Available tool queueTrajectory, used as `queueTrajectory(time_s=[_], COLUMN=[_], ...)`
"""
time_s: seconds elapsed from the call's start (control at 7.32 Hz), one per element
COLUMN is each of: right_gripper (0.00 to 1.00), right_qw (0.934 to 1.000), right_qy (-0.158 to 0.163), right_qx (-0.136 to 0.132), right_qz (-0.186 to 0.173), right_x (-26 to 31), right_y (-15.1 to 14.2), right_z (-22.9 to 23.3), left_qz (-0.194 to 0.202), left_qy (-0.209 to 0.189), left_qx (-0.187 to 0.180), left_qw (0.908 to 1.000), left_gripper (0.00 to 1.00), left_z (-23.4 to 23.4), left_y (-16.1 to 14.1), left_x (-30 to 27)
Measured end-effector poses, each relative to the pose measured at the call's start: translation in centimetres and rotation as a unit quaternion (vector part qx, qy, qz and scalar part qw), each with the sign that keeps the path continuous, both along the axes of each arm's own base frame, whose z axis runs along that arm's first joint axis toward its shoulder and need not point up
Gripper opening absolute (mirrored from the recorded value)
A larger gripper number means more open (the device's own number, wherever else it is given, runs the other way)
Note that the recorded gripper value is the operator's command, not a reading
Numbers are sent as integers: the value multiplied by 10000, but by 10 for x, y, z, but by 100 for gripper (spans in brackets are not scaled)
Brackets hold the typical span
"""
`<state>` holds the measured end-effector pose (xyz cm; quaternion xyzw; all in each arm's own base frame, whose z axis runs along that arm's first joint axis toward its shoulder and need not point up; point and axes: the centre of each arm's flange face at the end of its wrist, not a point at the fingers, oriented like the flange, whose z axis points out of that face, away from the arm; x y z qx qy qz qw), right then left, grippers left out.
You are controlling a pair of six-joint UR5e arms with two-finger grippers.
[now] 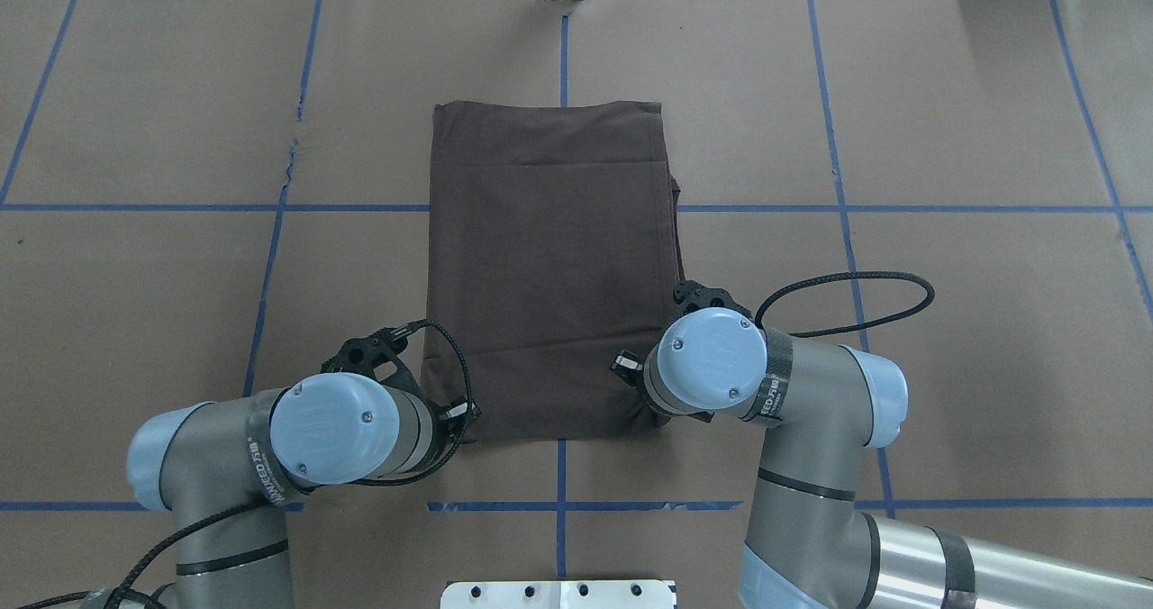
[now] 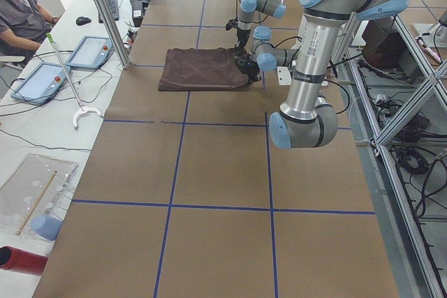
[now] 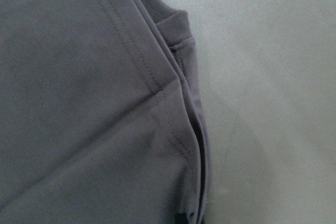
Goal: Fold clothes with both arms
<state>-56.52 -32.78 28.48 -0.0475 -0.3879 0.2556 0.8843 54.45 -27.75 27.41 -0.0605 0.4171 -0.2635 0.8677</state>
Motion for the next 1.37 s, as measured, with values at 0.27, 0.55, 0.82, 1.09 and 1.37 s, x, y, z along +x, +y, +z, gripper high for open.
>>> queueTrajectory(time_s=[0.27, 0.55, 0.82, 1.09, 1.37], right_gripper=[0, 0, 0, 0, 0], right_qw=[10000, 9996, 9992, 9992, 9986], right_qy=[-80, -283, -385, -388, -467], right_qx=[-10, 9, 36, 30, 56], right_qz=[-42, -64, -68, -112, -254], right_x=[7, 26, 42, 43, 43], right_y=[-6, -5, 1, 8, 25], right_z=[-6, -19, -23, -21, -26], left_qz=[-1, 0, 27, 66, 215], left_qy=[13, 30, 15, 44, 132], left_qx=[8, 19, 15, 19, 28], left_qw=[10000, 10000, 10000, 10000, 9997], left_gripper=[0, 0, 0, 0, 0], left_z=[-1, -8, -20, -25, -33], left_y=[0, 3, 9, 15, 33], left_x=[-2, -11, -20, -22, -20])
